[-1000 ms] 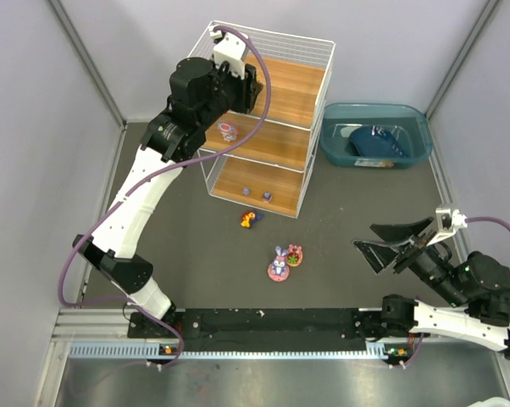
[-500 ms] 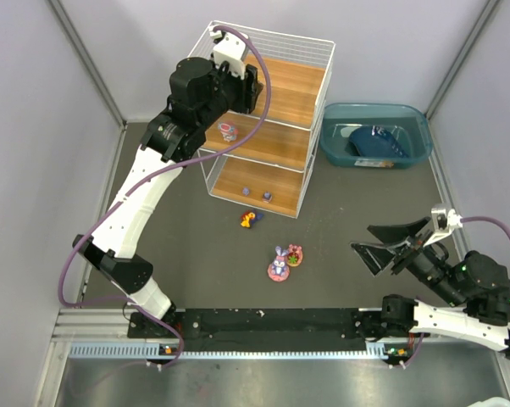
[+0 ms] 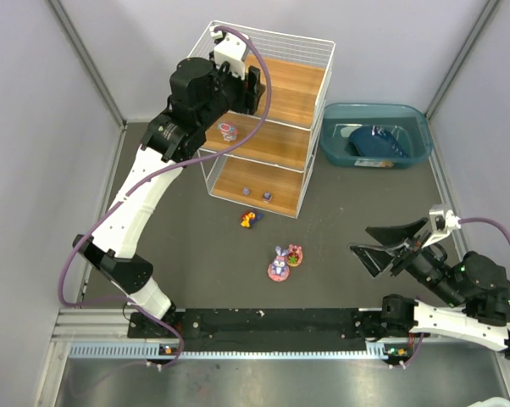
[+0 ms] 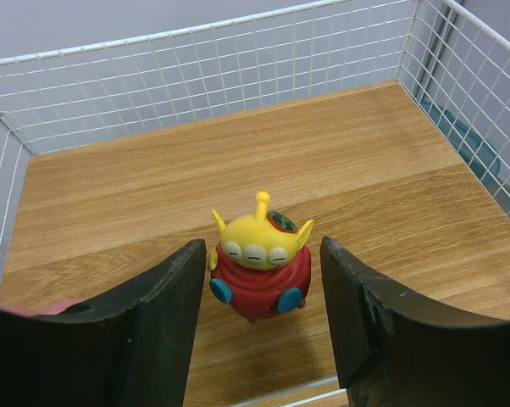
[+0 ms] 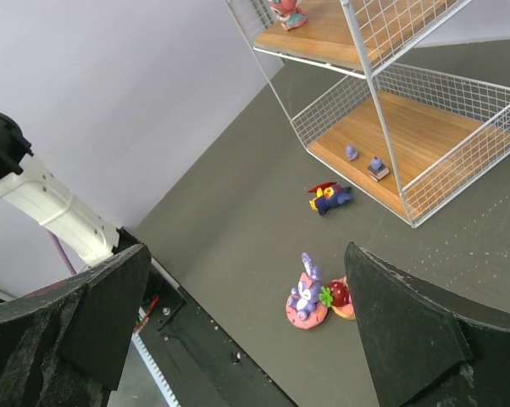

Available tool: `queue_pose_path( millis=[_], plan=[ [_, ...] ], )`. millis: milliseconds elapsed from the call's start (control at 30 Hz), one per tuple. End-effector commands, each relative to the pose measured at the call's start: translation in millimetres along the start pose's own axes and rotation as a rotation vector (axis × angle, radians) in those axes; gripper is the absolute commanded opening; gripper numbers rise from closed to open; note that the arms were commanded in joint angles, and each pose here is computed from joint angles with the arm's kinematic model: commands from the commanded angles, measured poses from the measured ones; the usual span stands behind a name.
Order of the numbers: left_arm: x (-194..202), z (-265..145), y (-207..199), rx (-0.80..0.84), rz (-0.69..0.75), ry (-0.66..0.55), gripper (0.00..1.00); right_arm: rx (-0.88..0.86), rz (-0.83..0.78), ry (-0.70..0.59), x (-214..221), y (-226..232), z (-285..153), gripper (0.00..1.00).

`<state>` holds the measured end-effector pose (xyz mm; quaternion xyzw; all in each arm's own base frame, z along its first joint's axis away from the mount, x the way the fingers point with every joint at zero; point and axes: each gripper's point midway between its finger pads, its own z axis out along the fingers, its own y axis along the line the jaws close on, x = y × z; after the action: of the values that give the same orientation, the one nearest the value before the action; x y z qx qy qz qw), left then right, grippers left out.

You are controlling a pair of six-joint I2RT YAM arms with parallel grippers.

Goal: Place and organize the plastic toys onto the shelf

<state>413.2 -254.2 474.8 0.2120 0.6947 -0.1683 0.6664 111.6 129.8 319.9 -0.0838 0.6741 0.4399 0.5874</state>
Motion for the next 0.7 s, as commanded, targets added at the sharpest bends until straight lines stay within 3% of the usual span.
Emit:
queue_pose_path(
  millis=[0,667],
  plan=[
    [-20.2,-7.3,3.0,-0.004,0.002,-0.066,0.63,-0.038,0.007,-0.028,-6.3,5.1,-2.8,0.99],
    [-28.6,-16.1,7.8,-0.027,0.012,-0.094,0.74,-0.056,0.013,-0.034,-7.3,7.7,-3.9,0.99]
  ],
)
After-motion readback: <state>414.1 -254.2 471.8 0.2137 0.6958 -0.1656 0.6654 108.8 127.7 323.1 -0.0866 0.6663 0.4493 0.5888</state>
